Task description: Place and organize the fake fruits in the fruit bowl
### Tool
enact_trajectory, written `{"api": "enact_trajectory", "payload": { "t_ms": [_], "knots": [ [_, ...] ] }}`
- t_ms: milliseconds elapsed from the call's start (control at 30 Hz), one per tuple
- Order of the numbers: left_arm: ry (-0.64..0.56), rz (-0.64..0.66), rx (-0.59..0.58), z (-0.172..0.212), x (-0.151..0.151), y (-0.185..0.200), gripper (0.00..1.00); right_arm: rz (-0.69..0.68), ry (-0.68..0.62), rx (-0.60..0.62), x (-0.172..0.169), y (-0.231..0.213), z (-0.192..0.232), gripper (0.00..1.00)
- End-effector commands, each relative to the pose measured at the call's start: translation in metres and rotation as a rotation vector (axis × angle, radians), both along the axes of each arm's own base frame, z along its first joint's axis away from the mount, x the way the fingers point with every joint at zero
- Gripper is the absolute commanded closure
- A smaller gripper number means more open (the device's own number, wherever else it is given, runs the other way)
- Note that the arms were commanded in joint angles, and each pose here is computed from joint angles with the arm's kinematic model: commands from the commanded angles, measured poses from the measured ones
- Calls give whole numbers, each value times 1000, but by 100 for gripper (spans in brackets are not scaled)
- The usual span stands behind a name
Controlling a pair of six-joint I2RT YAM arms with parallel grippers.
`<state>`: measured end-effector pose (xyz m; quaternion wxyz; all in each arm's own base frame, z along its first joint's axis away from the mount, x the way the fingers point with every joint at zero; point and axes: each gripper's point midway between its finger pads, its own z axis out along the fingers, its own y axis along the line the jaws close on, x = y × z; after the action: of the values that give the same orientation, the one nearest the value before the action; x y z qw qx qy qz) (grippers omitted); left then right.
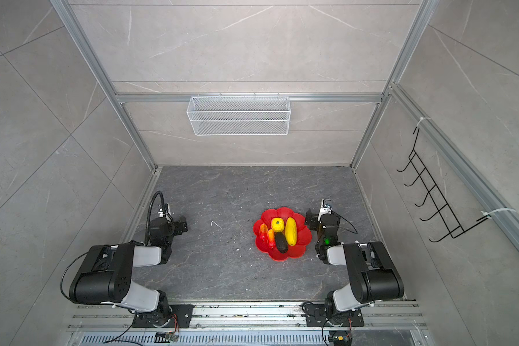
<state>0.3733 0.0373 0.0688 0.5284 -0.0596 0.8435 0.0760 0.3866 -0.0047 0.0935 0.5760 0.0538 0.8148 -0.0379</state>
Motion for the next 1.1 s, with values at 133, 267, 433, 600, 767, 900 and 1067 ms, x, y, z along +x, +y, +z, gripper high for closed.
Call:
{"api": "enact_trajectory", "payload": {
  "t_ms": [133,267,433,600,767,900,1067],
  "knots": [
    [-73,0,-15,19,9,-1,0,12,-16,-8,0,1,2,1],
    [-74,0,-16,19,9,-1,0,73,-50,-9,-5,11,7,0],
    [-73,0,-16,19,9,-1,0,27,-227,1,-40,1,22,0],
    [-74,0,-15,19,9,-1,0,-79,-114,4,-20,-14,11,0],
    [-74,-1,-16,19,9,-1,0,-73,-56,-4,-4,-12,7,0],
    [-73,-1,-16,19,9,-1,0,-75,-53,-5,-4,-13,6,0],
    [-74,-1,-16,19,9,-1,0,-65,-47,-5,-2,-11,6,1]
  ]
}}
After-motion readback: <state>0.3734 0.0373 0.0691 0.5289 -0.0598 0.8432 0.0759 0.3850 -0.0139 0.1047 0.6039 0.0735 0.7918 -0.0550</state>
